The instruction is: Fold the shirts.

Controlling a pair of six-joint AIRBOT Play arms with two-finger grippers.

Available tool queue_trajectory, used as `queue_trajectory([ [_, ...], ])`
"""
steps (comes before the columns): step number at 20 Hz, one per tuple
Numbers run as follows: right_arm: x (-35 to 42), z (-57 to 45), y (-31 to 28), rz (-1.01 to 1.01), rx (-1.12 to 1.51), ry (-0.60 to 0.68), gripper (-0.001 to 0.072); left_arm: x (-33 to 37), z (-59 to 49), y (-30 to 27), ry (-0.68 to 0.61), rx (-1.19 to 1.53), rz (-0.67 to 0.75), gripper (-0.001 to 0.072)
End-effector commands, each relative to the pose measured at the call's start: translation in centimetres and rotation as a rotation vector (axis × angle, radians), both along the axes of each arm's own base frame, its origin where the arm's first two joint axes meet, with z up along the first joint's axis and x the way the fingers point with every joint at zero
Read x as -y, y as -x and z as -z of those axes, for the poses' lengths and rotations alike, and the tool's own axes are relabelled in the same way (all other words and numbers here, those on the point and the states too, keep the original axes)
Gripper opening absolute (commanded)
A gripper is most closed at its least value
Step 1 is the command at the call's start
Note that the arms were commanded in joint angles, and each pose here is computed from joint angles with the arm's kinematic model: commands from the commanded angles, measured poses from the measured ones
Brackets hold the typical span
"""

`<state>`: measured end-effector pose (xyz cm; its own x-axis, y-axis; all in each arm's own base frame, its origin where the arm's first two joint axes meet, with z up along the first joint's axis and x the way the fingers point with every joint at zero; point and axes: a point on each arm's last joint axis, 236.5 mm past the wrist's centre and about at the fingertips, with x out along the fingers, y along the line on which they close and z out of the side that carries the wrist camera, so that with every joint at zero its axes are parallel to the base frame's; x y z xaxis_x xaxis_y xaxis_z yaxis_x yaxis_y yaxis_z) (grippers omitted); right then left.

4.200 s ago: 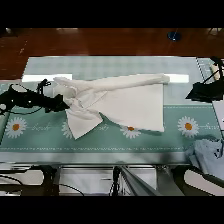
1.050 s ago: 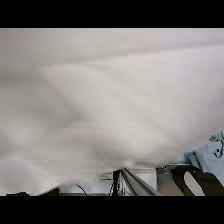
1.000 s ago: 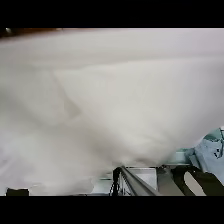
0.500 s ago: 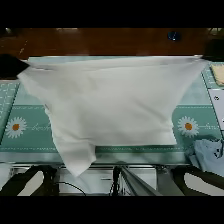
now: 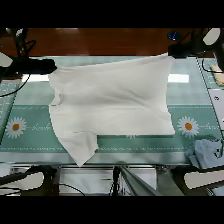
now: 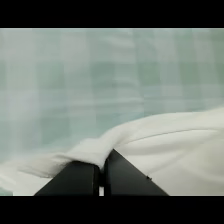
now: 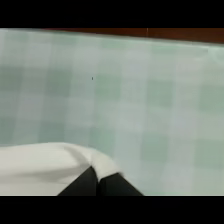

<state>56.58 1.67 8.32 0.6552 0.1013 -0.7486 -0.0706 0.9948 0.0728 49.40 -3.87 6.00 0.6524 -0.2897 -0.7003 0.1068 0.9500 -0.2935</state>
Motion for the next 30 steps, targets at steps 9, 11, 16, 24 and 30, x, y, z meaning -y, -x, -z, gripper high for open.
queue_trajectory([
  [9, 1.1, 5.2, -2.1, -0.037, -0.024, 0.095, 0.0022, 2.4, 4.2, -2.0, -0.111, 0.028, 0.128, 0.0032],
  [11, 2.5, 6.9, 1.2, -0.056, -0.183, 0.173, 0.0022, 3.4, 5.5, 1.3, -0.067, -0.120, 0.168, 0.0031],
  [16, 3.3, 9.6, 6.2, -0.030, -0.421, 0.120, 0.0022, 2.4, 8.6, 8.2, -0.086, -0.458, 0.170, 0.0031],
  [24, 0.2, 13.9, 6.8, -0.061, -0.522, -0.010, 0.0023, 2.2, 12.2, 6.1, -0.082, -0.454, 0.134, 0.0034],
  [30, -0.5, 14.7, 7.5, -0.104, -0.561, -0.026, 0.0262, 1.9, 12.9, 6.8, -0.083, -0.511, 0.164, 0.0376],
])
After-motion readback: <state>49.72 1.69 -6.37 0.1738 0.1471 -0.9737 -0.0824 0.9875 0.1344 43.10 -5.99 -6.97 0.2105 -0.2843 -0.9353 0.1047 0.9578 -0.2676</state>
